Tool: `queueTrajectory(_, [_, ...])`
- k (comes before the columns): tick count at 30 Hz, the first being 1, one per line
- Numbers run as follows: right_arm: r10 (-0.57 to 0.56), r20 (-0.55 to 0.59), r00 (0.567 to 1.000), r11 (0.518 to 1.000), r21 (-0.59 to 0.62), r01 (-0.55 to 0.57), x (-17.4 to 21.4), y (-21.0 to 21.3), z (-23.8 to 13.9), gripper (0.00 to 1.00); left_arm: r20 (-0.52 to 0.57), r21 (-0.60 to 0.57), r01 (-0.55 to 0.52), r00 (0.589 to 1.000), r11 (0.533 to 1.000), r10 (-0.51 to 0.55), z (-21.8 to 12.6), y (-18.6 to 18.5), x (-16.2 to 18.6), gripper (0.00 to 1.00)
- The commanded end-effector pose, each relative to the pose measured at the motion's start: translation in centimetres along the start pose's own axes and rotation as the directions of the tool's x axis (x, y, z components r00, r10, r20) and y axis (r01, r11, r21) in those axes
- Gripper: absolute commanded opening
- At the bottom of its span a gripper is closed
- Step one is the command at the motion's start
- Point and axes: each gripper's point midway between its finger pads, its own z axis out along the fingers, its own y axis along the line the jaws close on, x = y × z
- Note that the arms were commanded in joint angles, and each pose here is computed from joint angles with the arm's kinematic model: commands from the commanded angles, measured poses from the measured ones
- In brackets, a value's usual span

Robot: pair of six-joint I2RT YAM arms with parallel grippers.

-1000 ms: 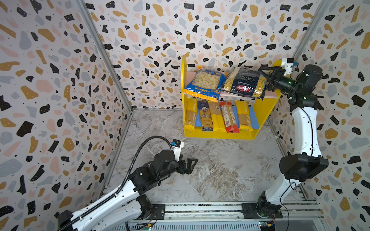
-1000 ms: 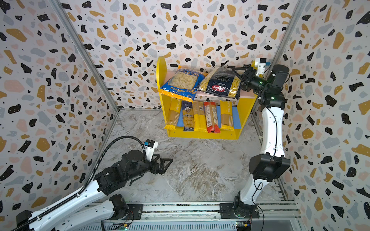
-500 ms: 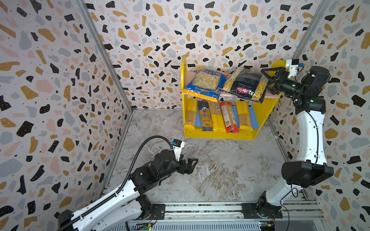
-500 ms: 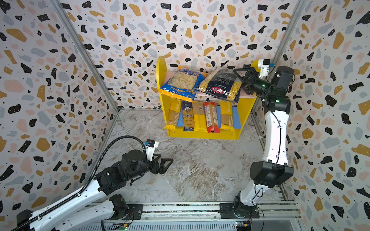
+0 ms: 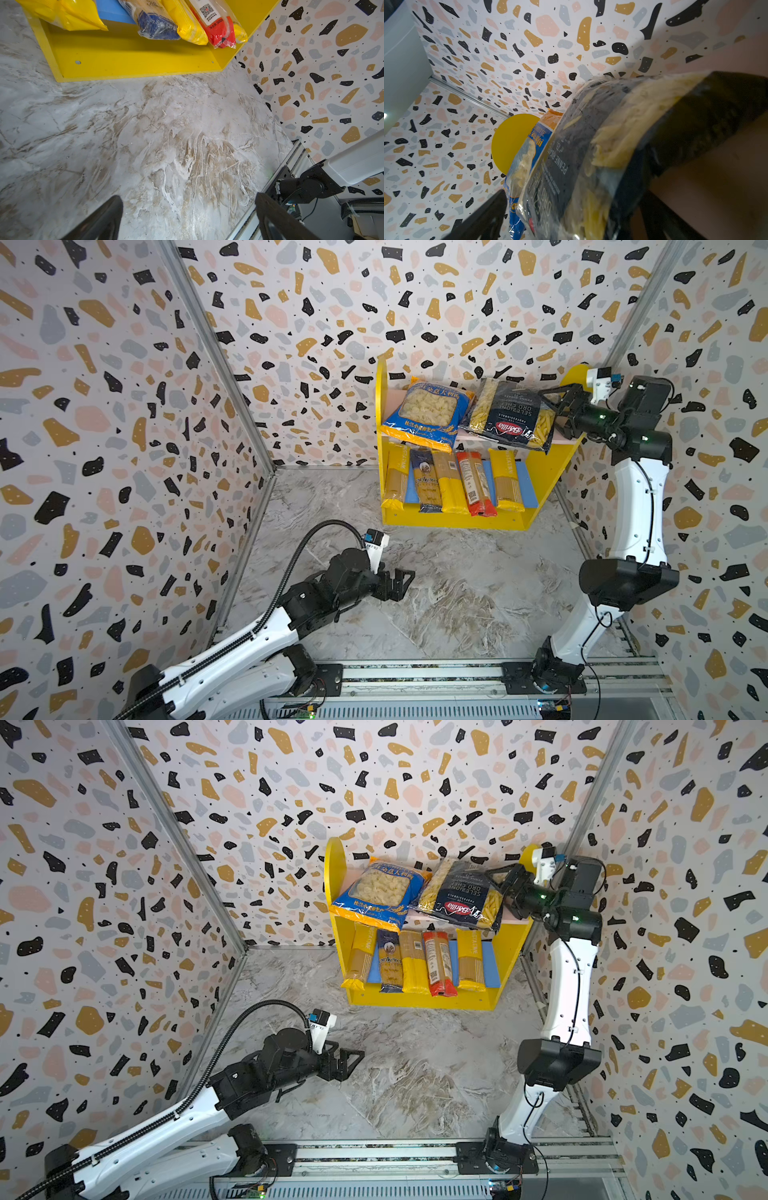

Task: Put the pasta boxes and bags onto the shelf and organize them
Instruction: 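Lower the penne bag onto the upper shelf beside the orecchiette bag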

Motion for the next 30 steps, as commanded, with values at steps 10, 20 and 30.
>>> queueTrajectory(10, [-0.18, 0.02, 0.983, 0.98, 0.092, 0.178, 2.5, 3.7, -5.1, 0.99, 0.056, 0.074, 0.008, 0.998, 0.997, -0.012, -0.7, -2.0, -2.3, 0.99])
queueTrajectory(20, [-0.328, 0.046, 0.943, 0.911, 0.28, 0.303, 5.3, 4.4, -8.0, 0.82, 0.094, -0.008, -0.01, 0.995, 1.0, 0.01, -1.6, -0.7, -3.0, 0.99])
queueTrajectory(30, [-0.475, 0.071, 0.877, 0.845, 0.313, 0.433, 7.2, 6.0, -5.2, 0.36, 0.107, -0.014, 0.003, 0.994, 1.0, -0.002, -1.8, -0.6, -3.2, 0.99])
